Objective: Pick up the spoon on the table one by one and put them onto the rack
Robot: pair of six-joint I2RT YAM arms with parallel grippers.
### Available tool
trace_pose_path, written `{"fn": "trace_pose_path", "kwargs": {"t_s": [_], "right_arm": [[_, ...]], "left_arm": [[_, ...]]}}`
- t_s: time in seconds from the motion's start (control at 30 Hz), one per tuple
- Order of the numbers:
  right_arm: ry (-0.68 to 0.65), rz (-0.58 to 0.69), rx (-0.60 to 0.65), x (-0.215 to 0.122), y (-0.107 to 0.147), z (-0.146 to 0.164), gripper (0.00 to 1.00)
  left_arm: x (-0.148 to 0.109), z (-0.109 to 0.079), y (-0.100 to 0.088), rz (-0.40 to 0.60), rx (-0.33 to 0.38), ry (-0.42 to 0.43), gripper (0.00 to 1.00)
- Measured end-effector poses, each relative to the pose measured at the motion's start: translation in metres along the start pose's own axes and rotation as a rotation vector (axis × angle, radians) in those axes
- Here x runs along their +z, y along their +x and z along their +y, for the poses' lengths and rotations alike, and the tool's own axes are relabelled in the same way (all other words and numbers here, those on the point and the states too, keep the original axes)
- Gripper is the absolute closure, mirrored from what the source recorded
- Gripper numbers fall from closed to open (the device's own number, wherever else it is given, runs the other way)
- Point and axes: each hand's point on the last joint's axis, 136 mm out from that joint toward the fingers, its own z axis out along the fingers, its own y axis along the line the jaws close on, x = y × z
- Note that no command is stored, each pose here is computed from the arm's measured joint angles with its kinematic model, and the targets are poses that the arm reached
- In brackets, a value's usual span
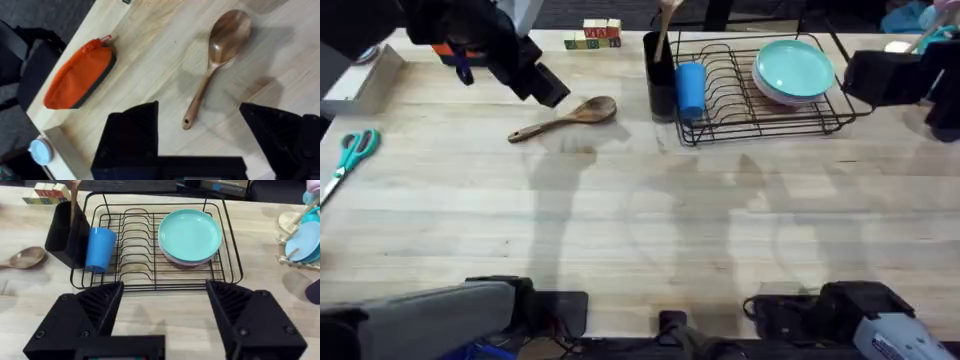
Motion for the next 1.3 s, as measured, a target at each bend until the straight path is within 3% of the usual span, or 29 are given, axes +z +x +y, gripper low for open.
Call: {"fn": "trace_pose_path", "kwargs": {"t_s": [0.2,0.4,0.63,1.03,1.3], "right_arm": [[0.000,0.002,0.000,0.000,0.001,0.000,0.005],[0.000,0.002,0.000,0.000,0.001,0.000,0.004],[0.000,0.002,0.000,0.000,0.001,0.000,0.004],[0.000,0.002,-0.001,0.000,0.001,0.000,0.003],[0.000,0.002,0.000,0.000,0.001,0.000,0.004]], "left_arm": [[0.003,0.005,0.001,0.014,0.061,-0.020,0.007],[0.045,0.006,0.021,0.141,0.066,0.007,0.007],[0.056,0.009,0.015,0.120,0.066,0.008,0.009],[0.107,-0.008,0.030,0.186,0.066,0.112,0.008],[0.122,-0.019,0.039,0.219,0.064,0.166,0.008]]}}
